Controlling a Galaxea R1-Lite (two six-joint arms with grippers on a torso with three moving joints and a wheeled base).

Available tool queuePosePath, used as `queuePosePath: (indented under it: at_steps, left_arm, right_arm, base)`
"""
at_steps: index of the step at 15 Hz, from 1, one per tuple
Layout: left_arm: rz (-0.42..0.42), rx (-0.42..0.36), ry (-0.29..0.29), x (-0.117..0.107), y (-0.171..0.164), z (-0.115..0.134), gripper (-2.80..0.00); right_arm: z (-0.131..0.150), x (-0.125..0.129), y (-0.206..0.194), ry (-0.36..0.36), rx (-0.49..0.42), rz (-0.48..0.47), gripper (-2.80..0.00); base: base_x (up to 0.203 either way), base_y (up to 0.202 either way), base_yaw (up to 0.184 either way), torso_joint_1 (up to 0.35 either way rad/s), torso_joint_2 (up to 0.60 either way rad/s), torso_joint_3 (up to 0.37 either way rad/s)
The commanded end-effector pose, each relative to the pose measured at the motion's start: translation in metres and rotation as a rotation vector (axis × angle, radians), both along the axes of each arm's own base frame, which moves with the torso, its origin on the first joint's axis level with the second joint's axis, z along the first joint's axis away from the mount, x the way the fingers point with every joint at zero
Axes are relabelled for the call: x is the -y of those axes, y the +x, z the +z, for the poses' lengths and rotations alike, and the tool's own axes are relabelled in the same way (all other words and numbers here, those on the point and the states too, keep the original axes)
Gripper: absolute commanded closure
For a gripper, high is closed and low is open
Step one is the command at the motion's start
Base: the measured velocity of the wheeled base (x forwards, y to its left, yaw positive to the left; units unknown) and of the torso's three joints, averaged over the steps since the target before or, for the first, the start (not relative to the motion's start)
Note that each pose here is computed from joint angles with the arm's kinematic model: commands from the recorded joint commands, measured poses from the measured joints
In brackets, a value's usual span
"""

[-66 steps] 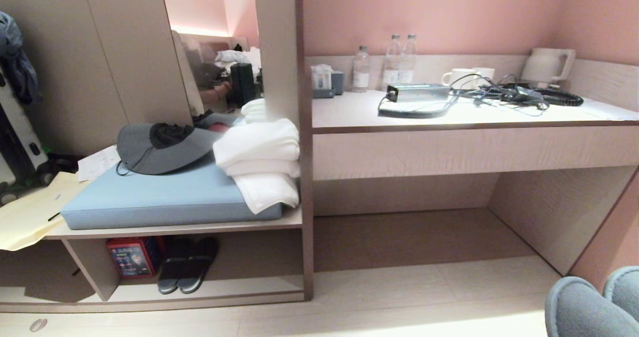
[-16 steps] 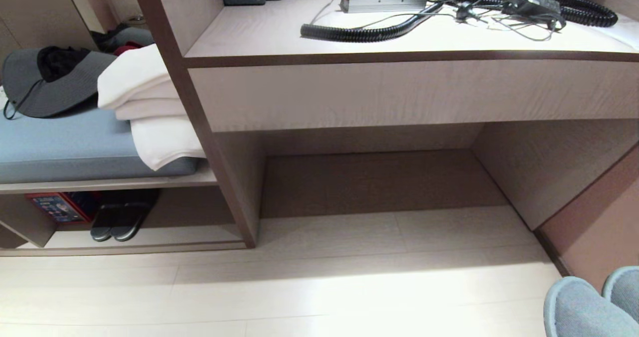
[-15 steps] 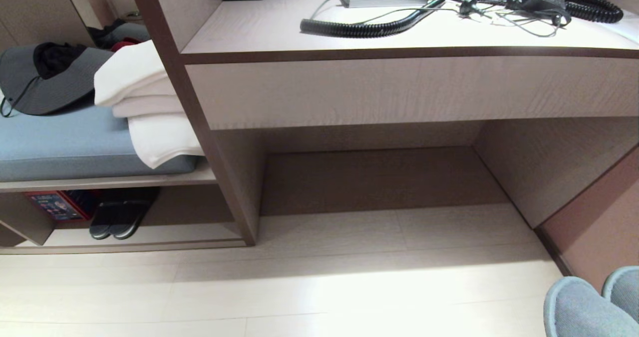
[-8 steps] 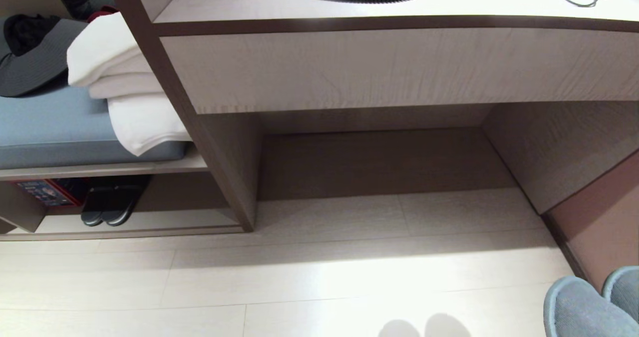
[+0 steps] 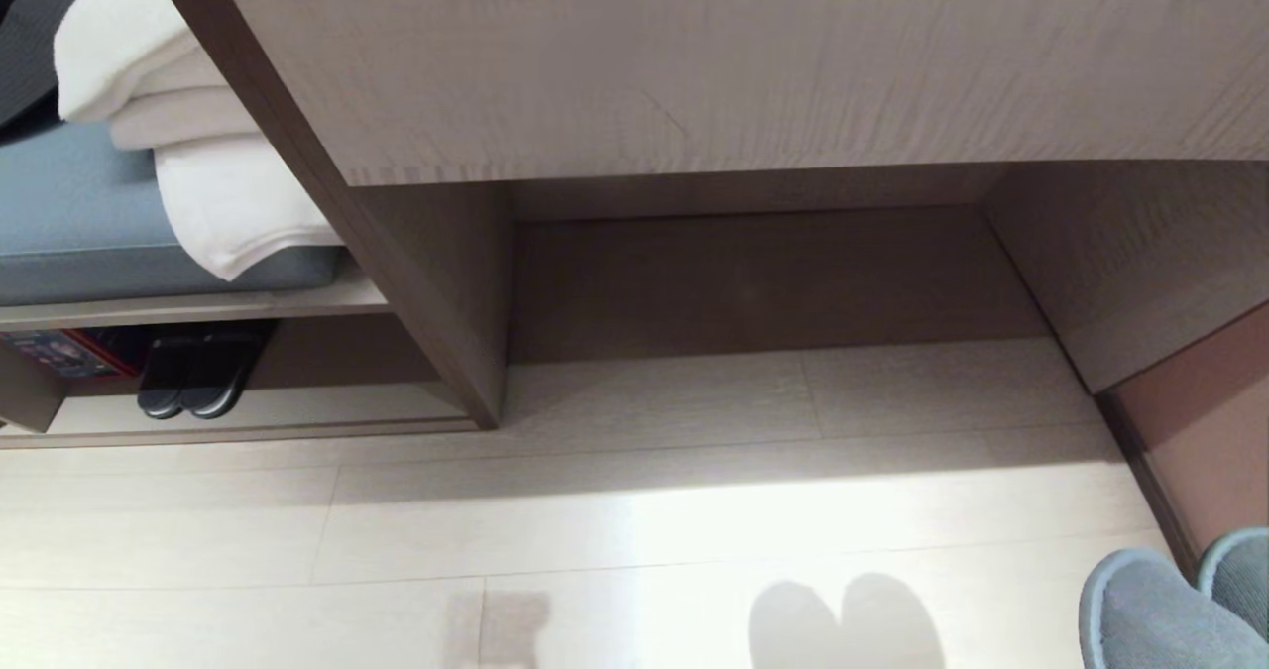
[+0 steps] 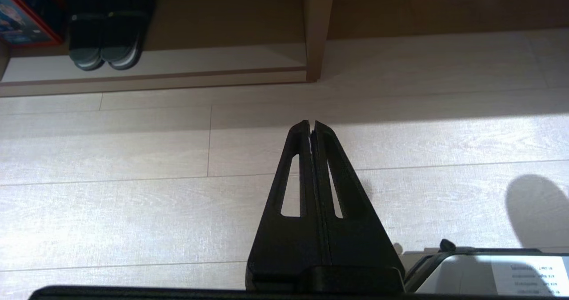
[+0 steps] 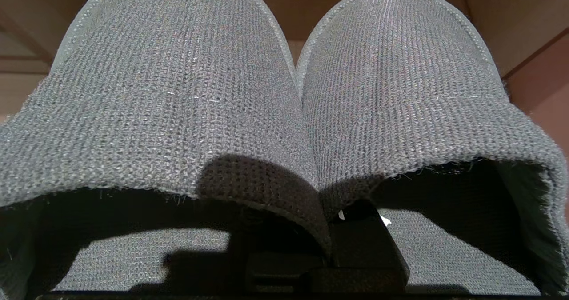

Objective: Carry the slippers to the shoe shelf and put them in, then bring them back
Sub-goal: Place the slippers on the floor

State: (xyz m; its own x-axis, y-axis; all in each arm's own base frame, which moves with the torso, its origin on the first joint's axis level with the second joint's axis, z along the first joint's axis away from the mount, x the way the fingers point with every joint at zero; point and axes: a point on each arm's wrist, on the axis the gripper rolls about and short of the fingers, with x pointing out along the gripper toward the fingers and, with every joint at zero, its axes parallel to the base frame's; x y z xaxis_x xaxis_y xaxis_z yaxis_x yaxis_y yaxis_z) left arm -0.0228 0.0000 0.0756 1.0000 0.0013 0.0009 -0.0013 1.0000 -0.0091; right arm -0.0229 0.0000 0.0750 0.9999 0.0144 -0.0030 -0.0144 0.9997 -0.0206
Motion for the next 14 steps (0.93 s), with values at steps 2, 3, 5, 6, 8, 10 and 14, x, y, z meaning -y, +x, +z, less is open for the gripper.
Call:
queuePosePath:
  at_steps: [2, 3, 5, 6, 8, 10, 14]
  left_arm:
    - [0.0, 0.001, -0.002, 0.0, 0.0, 0.0, 0.0]
    - [0.0, 0.001, -0.002, 0.0, 0.0, 0.0, 0.0]
    - [0.001, 0.0, 0.0, 0.0, 0.0001, 0.0, 0.0]
    - [0.0, 0.001, 0.0, 0.0, 0.0, 0.0, 0.0]
    - [0.0, 0.001, 0.0, 0.0, 0.0, 0.0, 0.0]
    - [0.001, 0.0, 0.0, 0.0, 0.0, 0.0, 0.0]
    - [0.0, 0.001, 0.0, 0.0, 0.0, 0.0, 0.0]
  right_arm:
    - [0.0, 0.0, 0.0, -0.001, 0.0, 0.001, 0.0]
    - [0.0, 0.0, 0.0, -0.001, 0.0, 0.001, 0.0]
    - [0.0, 0.0, 0.0, -0.001, 0.0, 0.001, 0.0]
    - [0.0, 0.0, 0.0, -0.001, 0.0, 0.001, 0.0]
    - [0.0, 0.0, 0.0, -0.001, 0.0, 0.001, 0.0]
    - [0.0, 0.0, 0.0, -0.001, 0.0, 0.001, 0.0]
    - [0.0, 0.0, 0.0, -0.001, 0.0, 0.001, 0.0]
  base:
    - [0.0, 0.0, 0.0, 0.006, 0.0, -0.197]
    - [0.0, 0.0, 0.0, 0.012, 0.0, -0.203]
    - [0.0, 0.0, 0.0, 0.003, 0.0, -0.194]
    - [0.0, 0.0, 0.0, 0.003, 0.01, -0.19]
    - [0.0, 0.0, 0.0, 0.005, 0.0, -0.198]
    - [0.0, 0.0, 0.0, 0.007, 0.01, -0.197]
    - [0.0, 0.0, 0.0, 0.004, 0.0, -0.194]
